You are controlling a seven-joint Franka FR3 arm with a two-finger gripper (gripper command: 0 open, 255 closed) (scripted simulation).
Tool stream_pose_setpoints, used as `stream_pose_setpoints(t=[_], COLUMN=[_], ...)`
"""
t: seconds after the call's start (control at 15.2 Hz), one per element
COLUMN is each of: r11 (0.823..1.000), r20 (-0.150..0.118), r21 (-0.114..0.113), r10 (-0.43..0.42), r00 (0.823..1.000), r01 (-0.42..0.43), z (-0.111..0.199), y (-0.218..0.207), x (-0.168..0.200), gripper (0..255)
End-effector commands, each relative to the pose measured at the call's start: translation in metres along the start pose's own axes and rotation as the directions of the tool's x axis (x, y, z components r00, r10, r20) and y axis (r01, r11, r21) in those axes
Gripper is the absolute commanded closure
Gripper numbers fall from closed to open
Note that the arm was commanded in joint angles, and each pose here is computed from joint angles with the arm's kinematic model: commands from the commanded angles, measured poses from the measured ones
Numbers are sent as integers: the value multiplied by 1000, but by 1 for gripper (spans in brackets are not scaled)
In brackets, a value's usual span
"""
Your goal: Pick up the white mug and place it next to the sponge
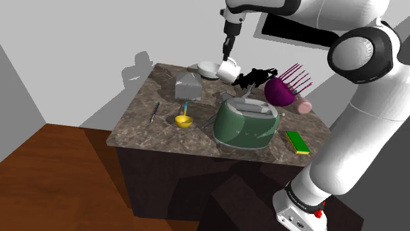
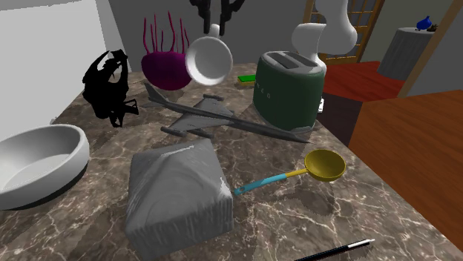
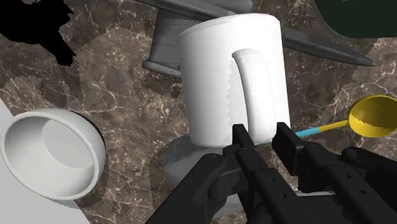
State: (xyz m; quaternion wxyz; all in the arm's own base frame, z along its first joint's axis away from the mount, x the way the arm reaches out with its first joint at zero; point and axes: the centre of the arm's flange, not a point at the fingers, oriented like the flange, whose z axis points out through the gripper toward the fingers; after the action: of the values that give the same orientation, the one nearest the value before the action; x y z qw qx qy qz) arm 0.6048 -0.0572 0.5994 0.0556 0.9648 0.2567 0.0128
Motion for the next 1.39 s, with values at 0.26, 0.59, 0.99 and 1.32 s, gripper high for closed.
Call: stream_pose_setpoints(t=[0.26,0.59,0.99,1.32], r11=[1000,1000,1000,1000], r20=[0,0,0,0], r21=[0,0,0,0], r10=[0,0,0,0], r00=[1000,1000,1000,1000], r01=[0,0,0,0], z=[2,1,-1,-2], y=[-12,-22,-34,-44], x=[-81,-147,-225,-290], gripper=[255,255,255,255])
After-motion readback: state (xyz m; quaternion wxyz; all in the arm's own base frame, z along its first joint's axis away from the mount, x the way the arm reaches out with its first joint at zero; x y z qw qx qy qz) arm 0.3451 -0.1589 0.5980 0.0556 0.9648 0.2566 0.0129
